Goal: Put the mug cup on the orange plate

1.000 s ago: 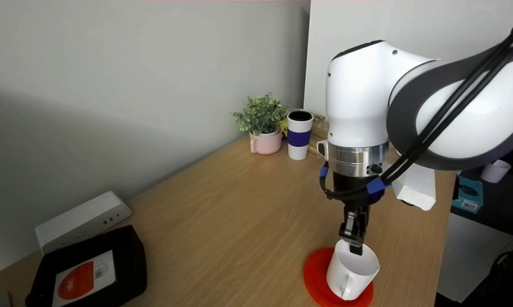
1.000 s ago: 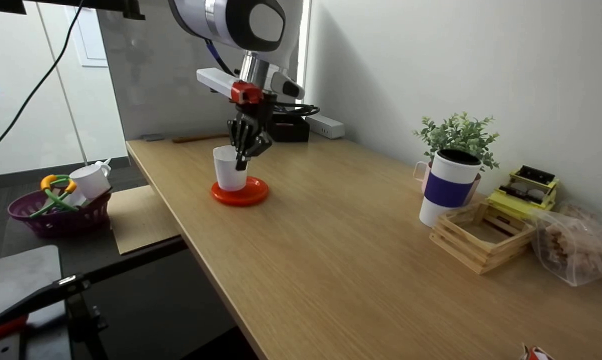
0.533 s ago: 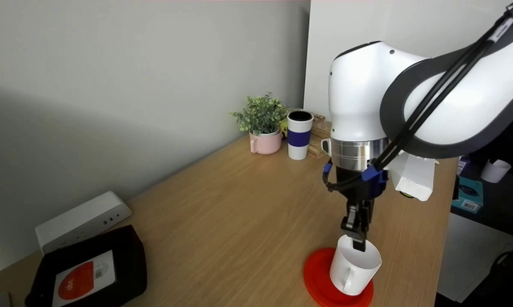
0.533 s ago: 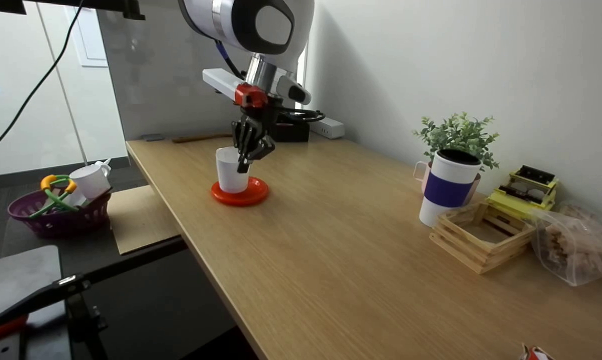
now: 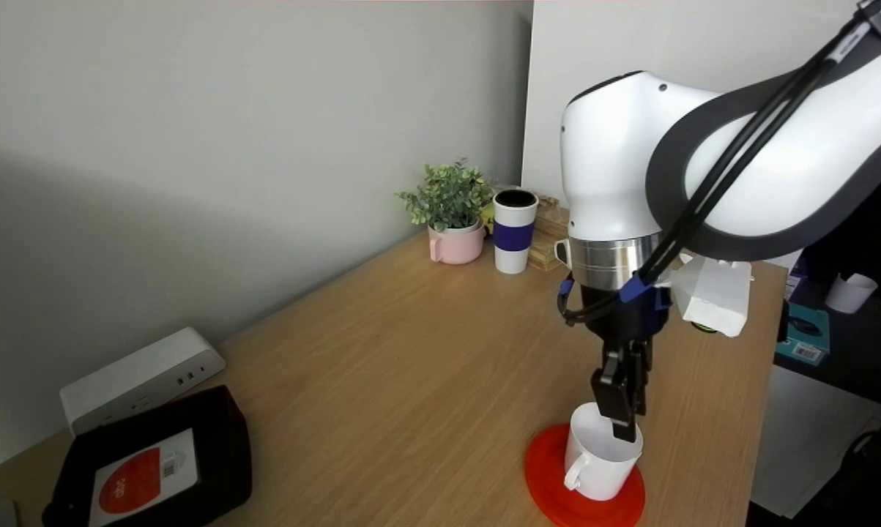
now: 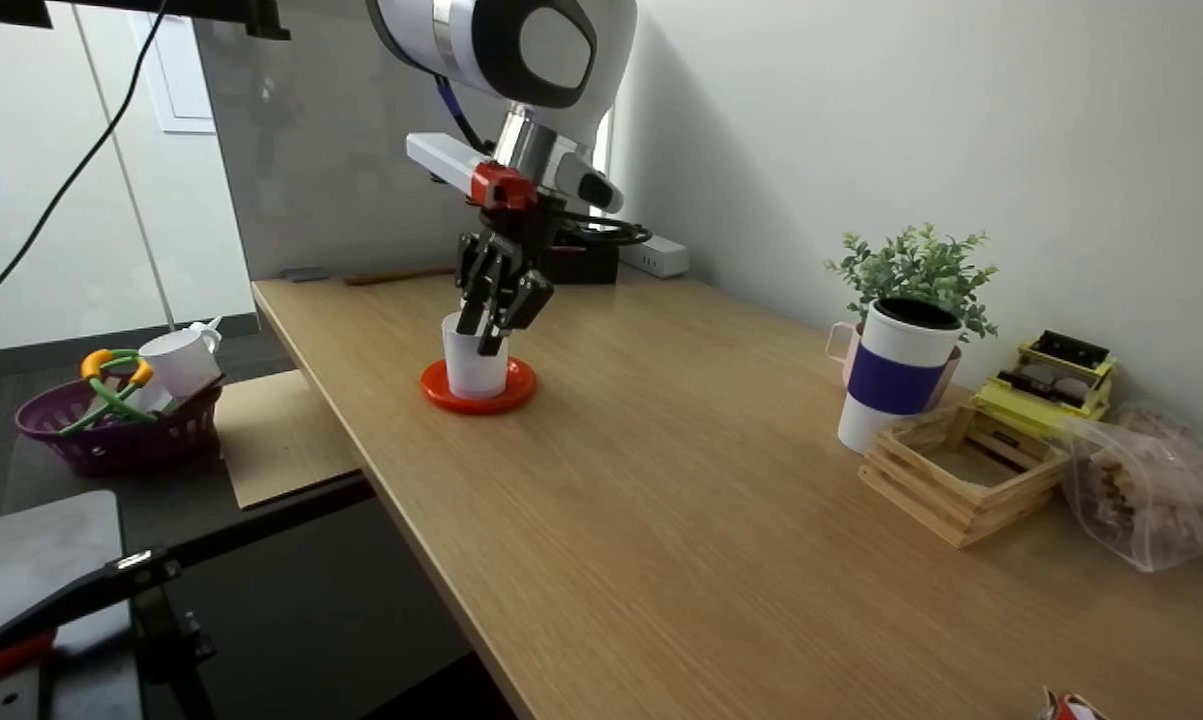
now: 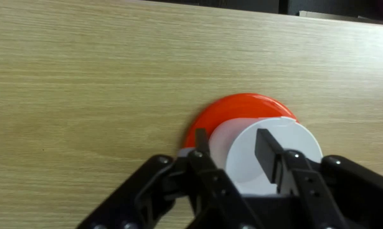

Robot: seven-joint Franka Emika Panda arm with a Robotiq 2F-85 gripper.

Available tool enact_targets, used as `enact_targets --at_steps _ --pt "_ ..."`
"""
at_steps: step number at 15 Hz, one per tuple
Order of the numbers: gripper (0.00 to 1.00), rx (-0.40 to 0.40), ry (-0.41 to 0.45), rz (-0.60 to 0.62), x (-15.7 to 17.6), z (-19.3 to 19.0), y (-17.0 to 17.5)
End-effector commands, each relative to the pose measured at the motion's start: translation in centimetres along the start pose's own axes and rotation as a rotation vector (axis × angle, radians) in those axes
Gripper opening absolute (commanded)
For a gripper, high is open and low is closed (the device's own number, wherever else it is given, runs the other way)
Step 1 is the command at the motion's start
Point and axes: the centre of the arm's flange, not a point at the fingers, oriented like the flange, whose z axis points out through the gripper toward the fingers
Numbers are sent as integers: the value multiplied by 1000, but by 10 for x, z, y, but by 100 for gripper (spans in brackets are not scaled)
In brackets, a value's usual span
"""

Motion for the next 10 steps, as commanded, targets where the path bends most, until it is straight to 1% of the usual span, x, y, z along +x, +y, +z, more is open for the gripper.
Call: enact_targets --at_steps 1,3,4,5,10 --pt "76 -5 -13 -23 -3 -8 -6" --pt "91 -18 5 -26 -10 -11 -11" --pt "97 -23 10 -31 -14 -12 -14" --pt "100 -30 19 -35 -18 -13 -17" --pt "100 -63 59 -71 -41 -29 -31"
